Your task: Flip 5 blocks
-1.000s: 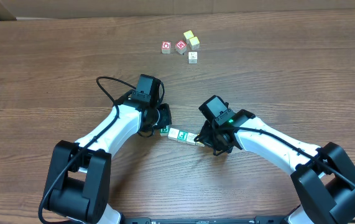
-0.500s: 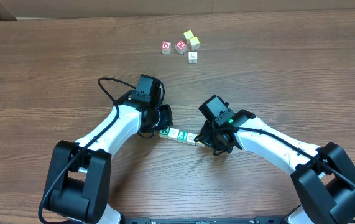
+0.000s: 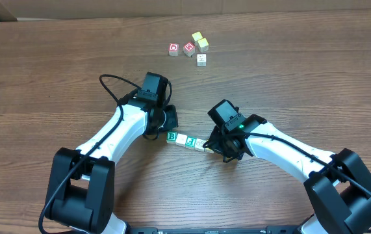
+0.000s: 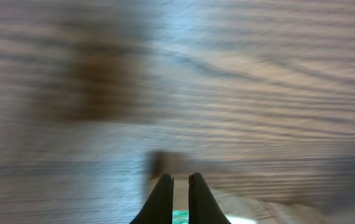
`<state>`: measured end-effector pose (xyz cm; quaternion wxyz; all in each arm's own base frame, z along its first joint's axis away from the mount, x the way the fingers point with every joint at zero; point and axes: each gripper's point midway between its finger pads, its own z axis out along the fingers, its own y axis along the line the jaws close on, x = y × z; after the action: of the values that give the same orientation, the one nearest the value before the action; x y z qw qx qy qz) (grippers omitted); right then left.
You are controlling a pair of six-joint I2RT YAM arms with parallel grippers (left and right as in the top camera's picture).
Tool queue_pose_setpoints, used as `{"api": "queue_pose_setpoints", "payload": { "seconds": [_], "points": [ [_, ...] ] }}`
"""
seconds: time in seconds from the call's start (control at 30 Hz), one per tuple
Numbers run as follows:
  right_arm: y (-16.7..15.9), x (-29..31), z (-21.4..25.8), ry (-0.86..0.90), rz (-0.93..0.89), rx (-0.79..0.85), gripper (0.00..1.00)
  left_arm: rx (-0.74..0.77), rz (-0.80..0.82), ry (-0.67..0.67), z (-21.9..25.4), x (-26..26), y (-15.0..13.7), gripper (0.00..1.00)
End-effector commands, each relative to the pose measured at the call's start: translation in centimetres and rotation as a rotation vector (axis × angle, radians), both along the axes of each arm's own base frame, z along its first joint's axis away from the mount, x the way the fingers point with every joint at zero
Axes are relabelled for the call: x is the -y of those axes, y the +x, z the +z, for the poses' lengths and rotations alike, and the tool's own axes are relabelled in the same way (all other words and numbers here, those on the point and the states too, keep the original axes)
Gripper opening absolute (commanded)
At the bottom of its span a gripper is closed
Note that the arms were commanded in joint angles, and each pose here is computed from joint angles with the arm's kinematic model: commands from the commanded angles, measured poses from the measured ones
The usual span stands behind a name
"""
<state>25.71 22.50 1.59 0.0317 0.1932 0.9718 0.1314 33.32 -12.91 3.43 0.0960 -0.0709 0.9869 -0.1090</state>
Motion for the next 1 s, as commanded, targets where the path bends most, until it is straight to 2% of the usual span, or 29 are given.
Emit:
{"api": "queue_pose_setpoints", "payload": {
  "seconds": [0.0, 0.1, 0.43, 0.97],
  "points": [
    [-0.2, 0.0, -0.3, -0.009, 0.008, 0.0, 0.09, -0.006, 0.021, 0.13, 0.0, -2.5, -0.2, 0.04],
    [-0.2, 0.0, -0.3, -0.008, 0.007, 0.0, 0.09, -0.042, 0.019, 0.153, -0.2, -2.9, -1.1, 0.04],
    [-0.2, 0.0, -0.3, -0.009, 0.008, 0.0, 0.09, -0.057, 0.001, 0.074, -0.8, -1.5, -1.4, 0.04],
    [-0.2, 0.0, -0.3, -0.008, 0.007, 0.0, 0.09, -0.133, -0.032, 0.104, -3.2, -1.8, -2.3, 0.04]
  ]
}}
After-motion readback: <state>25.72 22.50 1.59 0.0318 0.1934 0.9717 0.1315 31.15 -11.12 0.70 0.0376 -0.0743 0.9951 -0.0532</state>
